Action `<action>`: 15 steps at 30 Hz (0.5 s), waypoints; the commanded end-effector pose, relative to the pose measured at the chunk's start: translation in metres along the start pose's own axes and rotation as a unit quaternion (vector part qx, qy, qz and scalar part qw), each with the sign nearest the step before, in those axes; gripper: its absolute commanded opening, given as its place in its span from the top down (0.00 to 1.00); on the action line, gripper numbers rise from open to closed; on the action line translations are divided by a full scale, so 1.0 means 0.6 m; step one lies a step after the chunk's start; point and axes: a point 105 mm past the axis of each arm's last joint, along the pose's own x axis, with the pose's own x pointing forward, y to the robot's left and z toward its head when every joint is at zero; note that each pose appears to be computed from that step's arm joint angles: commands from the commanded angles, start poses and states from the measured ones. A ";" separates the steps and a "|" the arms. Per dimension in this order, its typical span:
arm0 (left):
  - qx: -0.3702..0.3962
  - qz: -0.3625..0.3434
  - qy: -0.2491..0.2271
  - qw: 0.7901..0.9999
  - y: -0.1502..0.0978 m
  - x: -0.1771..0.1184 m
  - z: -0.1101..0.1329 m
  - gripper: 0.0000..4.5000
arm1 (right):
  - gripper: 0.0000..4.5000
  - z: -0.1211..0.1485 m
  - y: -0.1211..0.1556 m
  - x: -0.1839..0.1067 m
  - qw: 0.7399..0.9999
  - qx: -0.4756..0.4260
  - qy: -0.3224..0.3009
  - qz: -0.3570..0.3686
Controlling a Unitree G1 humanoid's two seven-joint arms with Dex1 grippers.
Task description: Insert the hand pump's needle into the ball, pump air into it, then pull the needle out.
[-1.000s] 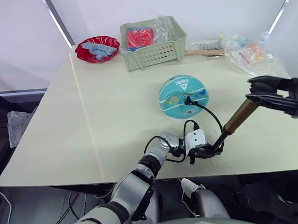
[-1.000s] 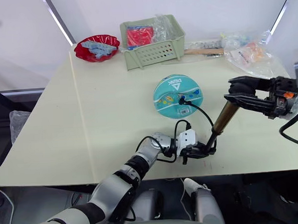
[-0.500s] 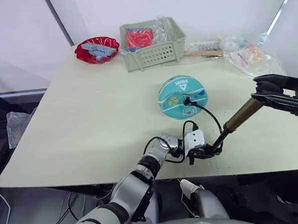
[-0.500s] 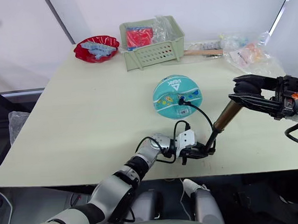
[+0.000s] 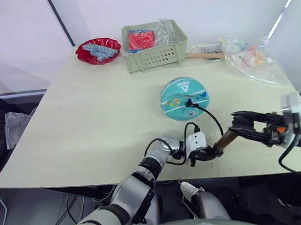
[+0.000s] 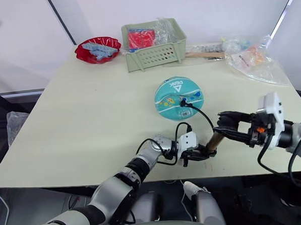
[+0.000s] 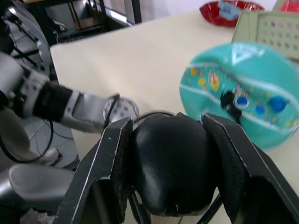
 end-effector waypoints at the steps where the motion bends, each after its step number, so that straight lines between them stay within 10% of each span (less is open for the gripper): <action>1: -0.042 -0.023 0.045 0.998 -0.027 -0.007 -0.052 0.77 | 0.59 -0.068 0.006 0.015 0.999 0.033 0.042 -0.009; 15: -0.036 -0.016 0.036 0.999 -0.031 -0.005 -0.055 0.77 | 0.59 0.027 0.008 -0.010 0.999 -0.046 -0.015 -0.008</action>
